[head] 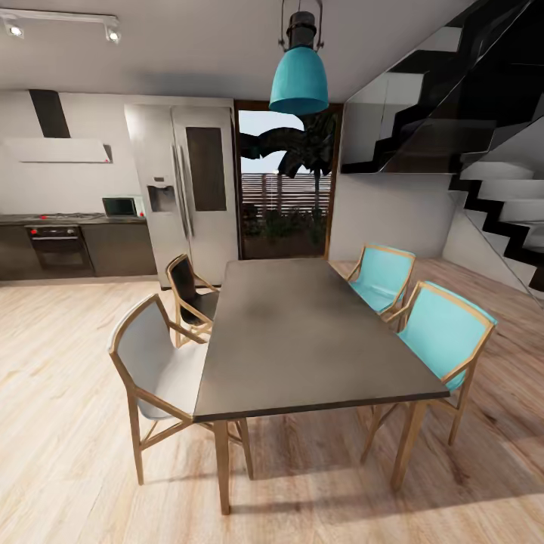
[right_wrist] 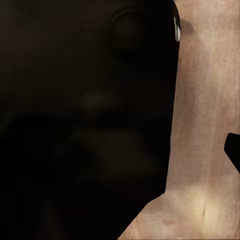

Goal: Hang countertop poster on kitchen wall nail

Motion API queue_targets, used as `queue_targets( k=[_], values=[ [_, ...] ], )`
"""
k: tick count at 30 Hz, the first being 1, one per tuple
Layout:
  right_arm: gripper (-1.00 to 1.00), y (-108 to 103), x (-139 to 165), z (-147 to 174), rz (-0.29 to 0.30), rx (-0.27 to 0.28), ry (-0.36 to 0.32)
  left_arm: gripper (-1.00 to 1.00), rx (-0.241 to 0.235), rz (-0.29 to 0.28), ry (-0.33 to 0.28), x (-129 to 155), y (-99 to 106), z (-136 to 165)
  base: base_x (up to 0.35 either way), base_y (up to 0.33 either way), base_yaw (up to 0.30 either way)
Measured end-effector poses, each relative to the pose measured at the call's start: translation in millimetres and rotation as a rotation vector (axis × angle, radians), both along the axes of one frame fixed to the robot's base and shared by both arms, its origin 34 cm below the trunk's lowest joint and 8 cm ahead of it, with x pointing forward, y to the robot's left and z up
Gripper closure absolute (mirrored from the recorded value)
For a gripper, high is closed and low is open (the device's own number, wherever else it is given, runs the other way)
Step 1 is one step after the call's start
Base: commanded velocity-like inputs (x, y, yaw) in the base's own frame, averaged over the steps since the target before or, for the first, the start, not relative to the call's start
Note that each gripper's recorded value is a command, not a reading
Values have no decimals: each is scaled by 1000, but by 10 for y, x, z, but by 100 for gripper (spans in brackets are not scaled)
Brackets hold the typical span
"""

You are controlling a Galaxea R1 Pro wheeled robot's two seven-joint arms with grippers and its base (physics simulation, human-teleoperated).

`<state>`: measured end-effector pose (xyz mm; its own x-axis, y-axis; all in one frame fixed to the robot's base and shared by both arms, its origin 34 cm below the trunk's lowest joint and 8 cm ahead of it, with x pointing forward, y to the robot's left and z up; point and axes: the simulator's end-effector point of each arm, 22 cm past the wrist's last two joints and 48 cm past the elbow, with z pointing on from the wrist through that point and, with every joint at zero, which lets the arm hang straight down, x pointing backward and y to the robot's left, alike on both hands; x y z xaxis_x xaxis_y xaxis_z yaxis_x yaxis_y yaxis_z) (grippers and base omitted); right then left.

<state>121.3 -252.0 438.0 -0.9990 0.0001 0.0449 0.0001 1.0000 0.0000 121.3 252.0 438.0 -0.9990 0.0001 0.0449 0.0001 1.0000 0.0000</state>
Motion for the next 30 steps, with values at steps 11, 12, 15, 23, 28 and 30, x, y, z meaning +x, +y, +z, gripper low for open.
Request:
queue_targets(
  k=[11,12,15,23,28,30],
  values=[
    [-100,69,-39,3,-8,7,19,-100,-11,-1,-4,22,-25,-1,0,0,0],
    [-100,69,-39,3,-8,7,19,-100,-11,-1,-4,23,-25,-1,0,0,0],
    [-100,69,-39,3,-8,7,19,-100,-11,-1,-4,23,-25,-1,0,0,0],
    [-100,-63,214,-6,-1,-9,-30,-100,-20,-2,-2,-36,-139,3,0,0,0],
    [-100,-284,636,5,3,-37,-114,-100,-29,0,-2,-126,-231,12,0,0,0],
    [-100,-432,1426,111,7,-56,-300,-100,-25,3,-71,195,-207,9,0,0,0]
  ],
)
